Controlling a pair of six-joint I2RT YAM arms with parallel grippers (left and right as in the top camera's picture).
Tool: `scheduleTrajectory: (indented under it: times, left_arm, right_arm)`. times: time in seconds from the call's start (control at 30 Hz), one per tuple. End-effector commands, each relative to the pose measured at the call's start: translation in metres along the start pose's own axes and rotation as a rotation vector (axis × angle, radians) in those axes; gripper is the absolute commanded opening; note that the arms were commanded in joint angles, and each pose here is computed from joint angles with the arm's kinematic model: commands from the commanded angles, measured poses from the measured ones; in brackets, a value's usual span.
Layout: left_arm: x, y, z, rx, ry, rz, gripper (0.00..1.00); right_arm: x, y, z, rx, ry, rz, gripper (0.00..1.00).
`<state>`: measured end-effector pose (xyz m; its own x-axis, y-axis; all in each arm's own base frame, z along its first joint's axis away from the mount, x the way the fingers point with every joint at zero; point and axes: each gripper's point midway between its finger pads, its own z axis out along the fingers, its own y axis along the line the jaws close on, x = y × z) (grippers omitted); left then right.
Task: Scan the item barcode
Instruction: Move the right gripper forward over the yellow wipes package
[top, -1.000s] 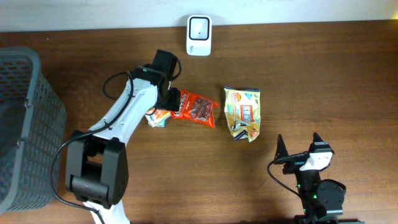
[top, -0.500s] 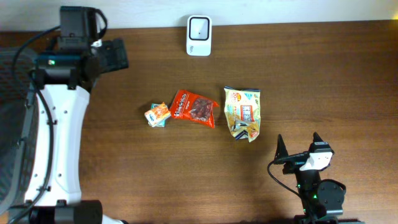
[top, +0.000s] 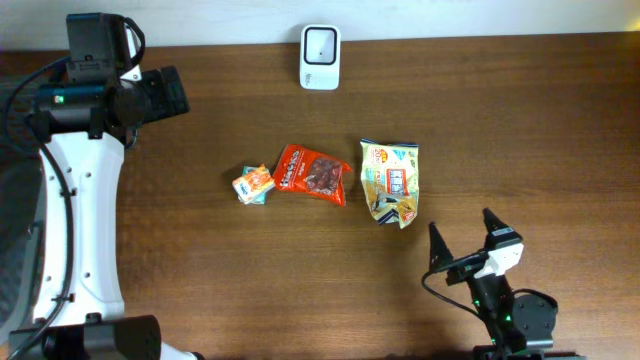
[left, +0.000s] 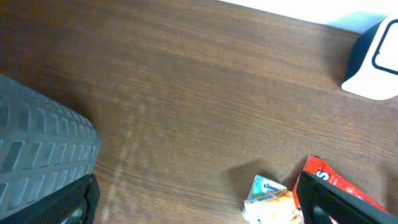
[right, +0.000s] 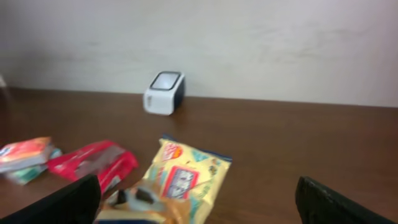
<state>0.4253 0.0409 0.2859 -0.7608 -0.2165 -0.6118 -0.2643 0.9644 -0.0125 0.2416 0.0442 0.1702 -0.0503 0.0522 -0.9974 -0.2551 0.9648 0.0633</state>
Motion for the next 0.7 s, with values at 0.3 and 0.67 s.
scheduleTrajectory:
  times: [0.3, 0.67]
  left_arm:
    - [0.004, -0.001, 0.004, 0.010, 0.016, 0.006, 0.99]
    - [0.004, -0.001, 0.004, 0.009, 0.018, 0.006, 0.99]
  right_arm:
    - [-0.095, 0.023, 0.051, -0.165, 0.475, 0.180, 0.99]
    - [-0.018, 0.016, 0.116, -0.160, 1.035, 0.444, 0.75]
